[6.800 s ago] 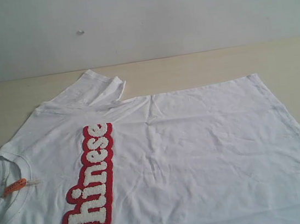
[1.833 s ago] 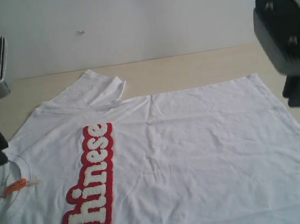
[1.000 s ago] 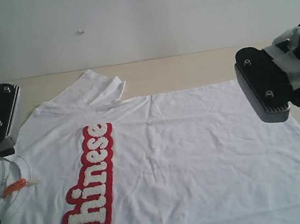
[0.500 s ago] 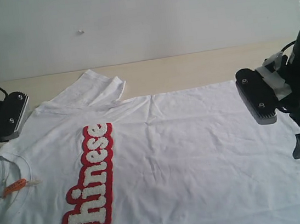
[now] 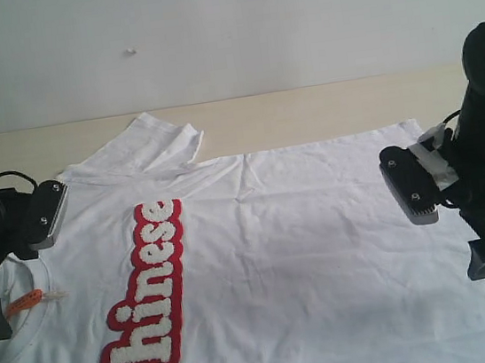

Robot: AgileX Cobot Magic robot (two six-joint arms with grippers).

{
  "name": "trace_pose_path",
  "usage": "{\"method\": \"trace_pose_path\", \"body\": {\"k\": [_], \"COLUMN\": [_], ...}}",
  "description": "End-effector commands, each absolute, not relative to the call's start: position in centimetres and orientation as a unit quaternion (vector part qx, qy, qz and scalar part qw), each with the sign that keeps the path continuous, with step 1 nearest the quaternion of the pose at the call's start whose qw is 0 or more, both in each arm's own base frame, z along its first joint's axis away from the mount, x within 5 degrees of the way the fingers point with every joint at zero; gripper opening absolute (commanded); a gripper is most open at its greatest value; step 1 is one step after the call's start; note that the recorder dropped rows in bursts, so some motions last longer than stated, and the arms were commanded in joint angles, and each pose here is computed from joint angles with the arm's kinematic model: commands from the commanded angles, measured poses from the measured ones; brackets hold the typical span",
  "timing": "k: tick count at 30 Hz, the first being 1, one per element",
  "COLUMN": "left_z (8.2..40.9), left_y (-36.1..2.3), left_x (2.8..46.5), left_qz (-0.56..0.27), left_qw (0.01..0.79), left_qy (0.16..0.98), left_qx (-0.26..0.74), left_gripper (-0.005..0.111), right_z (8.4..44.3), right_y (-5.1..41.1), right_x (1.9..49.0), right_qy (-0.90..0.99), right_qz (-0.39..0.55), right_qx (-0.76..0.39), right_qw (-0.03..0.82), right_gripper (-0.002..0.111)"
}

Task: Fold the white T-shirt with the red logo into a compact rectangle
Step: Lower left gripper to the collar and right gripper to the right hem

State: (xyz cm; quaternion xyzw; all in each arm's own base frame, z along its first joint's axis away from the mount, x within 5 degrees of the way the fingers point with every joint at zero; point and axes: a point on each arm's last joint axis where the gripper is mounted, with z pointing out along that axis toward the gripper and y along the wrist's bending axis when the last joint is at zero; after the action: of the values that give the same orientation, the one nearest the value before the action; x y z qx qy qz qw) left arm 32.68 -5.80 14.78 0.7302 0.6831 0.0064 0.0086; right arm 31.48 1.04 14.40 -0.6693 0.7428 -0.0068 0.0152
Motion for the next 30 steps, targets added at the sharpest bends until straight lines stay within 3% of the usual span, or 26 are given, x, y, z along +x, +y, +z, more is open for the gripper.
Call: {"method": "trace_pose_path", "body": {"k": [1,13,19,30], "left_z": [14.3,11.9,13.1,13.3], "left_y": [-5.9,-5.7,-3.6,-3.5], "left_x": [33.1,33.6,33.9,33.9], "left_qz": [0.005,-0.006,-0.02,-0.023], "left_qw": [0.015,0.013,0.039,0.043], "left_qy": [0.68,0.704,0.74,0.753], "left_qx": [0.733,0.71,0.672,0.656], "left_gripper": [0.105,0.105,0.105,0.105], "right_z": [14.2,13.5,13.4,13.4], "right_y": [-0.5,-0.5,-0.5,-0.5], "right_x": [31.7,32.2,32.3,32.3], "right_qy": [0.768,0.779,0.776,0.778], "right_qz": [-0.002,0.004,0.003,0.003], "right_qx": [-0.639,-0.625,-0.628,-0.626], "right_qw": [0.029,0.053,0.055,0.055], "right_gripper": [0.105,0.105,0.105,0.105]}}
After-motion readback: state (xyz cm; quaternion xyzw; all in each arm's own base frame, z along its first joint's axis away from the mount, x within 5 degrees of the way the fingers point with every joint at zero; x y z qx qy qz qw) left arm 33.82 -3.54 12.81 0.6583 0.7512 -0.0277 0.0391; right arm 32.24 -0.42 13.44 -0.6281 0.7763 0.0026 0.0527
